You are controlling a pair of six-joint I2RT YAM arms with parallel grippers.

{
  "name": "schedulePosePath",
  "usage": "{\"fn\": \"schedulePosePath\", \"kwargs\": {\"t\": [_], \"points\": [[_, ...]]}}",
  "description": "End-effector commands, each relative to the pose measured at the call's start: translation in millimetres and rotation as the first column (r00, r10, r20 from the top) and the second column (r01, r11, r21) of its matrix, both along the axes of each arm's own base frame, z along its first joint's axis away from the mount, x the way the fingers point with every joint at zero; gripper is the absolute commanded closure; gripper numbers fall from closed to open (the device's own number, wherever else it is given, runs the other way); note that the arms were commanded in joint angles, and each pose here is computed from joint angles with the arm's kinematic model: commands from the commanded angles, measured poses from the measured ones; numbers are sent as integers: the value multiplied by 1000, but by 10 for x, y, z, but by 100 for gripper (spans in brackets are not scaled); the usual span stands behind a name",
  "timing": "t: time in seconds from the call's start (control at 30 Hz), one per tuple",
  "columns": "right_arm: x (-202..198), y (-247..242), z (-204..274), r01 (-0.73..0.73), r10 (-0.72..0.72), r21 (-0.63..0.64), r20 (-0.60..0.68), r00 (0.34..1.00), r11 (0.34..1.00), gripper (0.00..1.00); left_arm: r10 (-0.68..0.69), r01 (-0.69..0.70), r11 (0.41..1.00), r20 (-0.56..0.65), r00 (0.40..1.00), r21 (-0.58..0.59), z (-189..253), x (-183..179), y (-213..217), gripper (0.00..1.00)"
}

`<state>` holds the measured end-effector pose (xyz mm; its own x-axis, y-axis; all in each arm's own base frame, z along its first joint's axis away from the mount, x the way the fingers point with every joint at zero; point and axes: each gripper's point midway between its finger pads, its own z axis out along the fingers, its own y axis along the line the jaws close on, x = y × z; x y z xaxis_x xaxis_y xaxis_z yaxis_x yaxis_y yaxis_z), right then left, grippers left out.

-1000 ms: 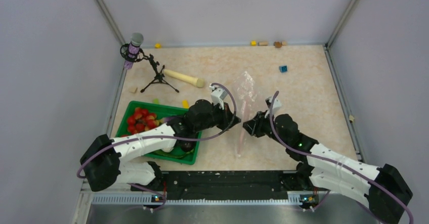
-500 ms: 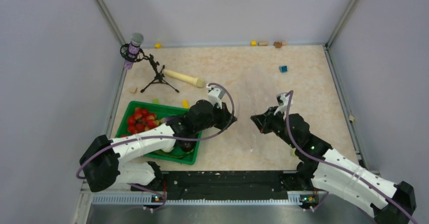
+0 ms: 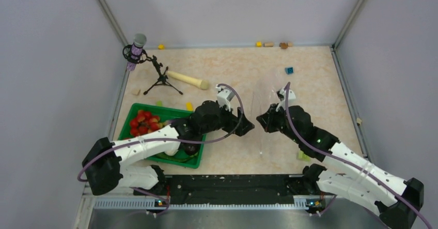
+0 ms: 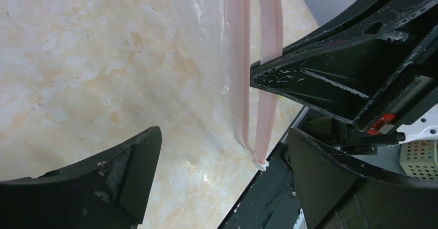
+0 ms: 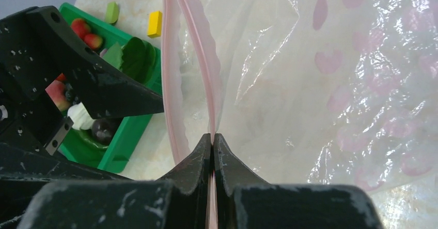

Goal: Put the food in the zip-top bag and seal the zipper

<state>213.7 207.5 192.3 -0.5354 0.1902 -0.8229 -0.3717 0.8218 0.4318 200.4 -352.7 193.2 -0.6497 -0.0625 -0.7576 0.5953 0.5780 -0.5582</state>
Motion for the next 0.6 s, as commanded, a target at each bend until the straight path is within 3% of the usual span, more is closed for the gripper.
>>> {"fn": "schedulePosePath", "kwargs": {"t": [0.0,0.2,0.27,0.33,0.47,0.57], "points": [[26,61,305,-5,5,31,29,1000,1000,100,42,-39,998,60,997,-45,229,141,-114,3],[-50,83,433,-41,39,64,40,998,997,100,198,-205,975,79,977,90,-77,509,-72,13],[-94,72,437,-55,53,60,31,998,997,100,229,-237,961,74,971,142,-159,590,-73,29],[-128,11,413,-42,42,48,20,999,998,100,262,-271,946,74,962,179,-236,664,-57,51],[-112,-295,311,86,-86,-37,-18,996,996,100,322,-331,915,77,944,230,-375,729,47,85],[-122,-657,178,221,-233,-166,-56,971,961,100,419,-425,857,86,904,292,-493,791,256,100]]}}
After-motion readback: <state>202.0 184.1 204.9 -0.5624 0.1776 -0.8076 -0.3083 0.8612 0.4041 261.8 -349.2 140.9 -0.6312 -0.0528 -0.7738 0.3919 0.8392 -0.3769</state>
